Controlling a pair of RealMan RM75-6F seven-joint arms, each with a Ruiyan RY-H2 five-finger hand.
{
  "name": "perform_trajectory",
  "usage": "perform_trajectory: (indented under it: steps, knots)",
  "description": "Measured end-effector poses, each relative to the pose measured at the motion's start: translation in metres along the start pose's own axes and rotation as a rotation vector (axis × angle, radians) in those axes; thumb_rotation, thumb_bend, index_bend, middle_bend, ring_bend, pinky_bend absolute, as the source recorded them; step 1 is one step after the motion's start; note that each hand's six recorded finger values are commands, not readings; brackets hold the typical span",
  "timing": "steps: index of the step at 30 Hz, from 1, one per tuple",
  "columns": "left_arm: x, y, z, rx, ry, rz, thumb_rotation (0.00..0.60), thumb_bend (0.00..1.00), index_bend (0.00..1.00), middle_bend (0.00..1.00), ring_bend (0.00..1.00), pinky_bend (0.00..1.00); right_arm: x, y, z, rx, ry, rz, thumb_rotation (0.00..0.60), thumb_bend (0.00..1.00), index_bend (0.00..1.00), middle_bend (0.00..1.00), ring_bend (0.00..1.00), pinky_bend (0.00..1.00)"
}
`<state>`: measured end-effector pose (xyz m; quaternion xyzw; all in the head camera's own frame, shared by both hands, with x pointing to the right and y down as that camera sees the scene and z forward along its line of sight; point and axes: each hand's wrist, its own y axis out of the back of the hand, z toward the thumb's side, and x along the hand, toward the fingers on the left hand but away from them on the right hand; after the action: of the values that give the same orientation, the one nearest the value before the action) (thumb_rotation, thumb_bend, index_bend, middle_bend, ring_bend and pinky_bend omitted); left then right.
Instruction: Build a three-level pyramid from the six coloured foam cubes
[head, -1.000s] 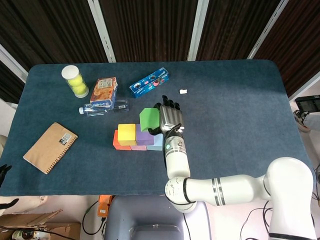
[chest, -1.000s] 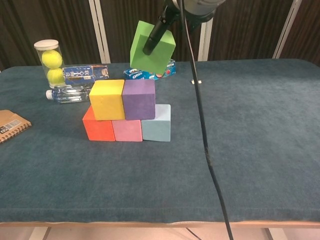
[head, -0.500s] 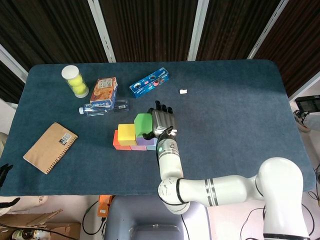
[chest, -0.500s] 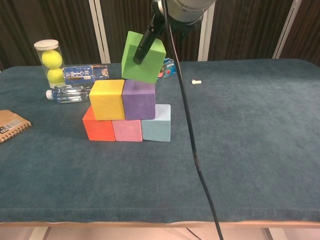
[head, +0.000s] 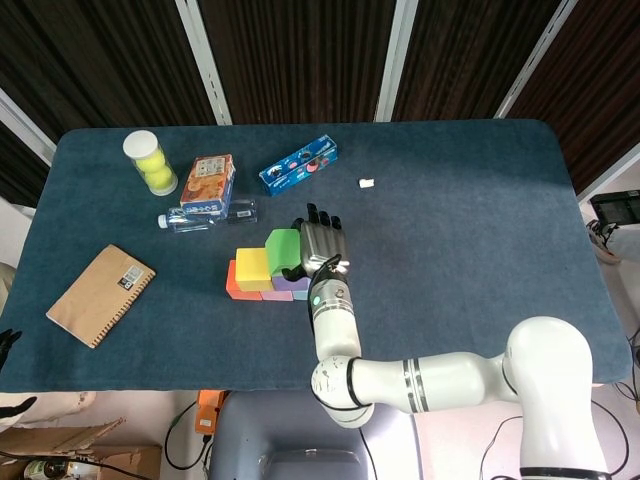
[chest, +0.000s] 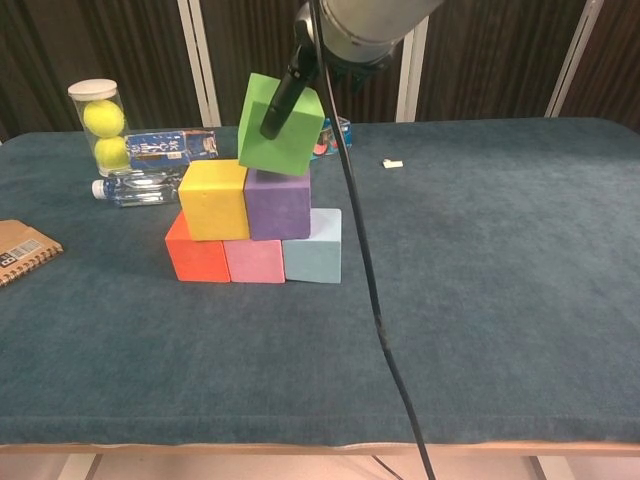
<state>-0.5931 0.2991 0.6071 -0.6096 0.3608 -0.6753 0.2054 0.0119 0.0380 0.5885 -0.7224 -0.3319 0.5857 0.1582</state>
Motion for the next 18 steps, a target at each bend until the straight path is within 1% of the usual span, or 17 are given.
perform_trajectory:
  steps: [8,11,13,14,15,18]
  knots:
    - [-0.001,0.000,-0.005,-0.009,0.007,0.002,0.600,0.18,0.07,0.02,0.00,0.10,-0.004,-0.008,0.005,-0.003,0.014,0.014,0.600,0.23,0.53,0.01,0.00,0.00]
    - [-0.002,0.000,-0.006,-0.011,0.009,0.002,0.600,0.18,0.07,0.02,0.00,0.10,-0.005,-0.011,0.007,-0.008,0.023,0.020,0.600,0.23,0.42,0.00,0.00,0.00]
    - [-0.002,0.000,-0.007,-0.012,0.012,0.002,0.600,0.18,0.07,0.02,0.00,0.10,-0.006,-0.013,0.008,-0.012,0.032,0.025,0.600,0.23,0.27,0.00,0.00,0.00]
    - [-0.002,0.000,-0.007,-0.012,0.013,0.002,0.600,0.18,0.07,0.02,0.00,0.10,-0.006,-0.014,0.009,-0.012,0.036,0.029,0.600,0.23,0.24,0.00,0.00,0.00]
    - [-0.002,0.000,-0.007,-0.012,0.013,0.003,0.600,0.18,0.07,0.02,0.00,0.10,-0.006,-0.015,0.009,-0.013,0.039,0.033,0.600,0.23,0.19,0.00,0.00,0.00]
    - [-0.002,0.000,-0.007,-0.011,0.010,0.004,0.600,0.18,0.07,0.02,0.00,0.10,-0.006,-0.017,0.010,-0.014,0.049,0.044,0.600,0.23,0.10,0.00,0.00,0.00]
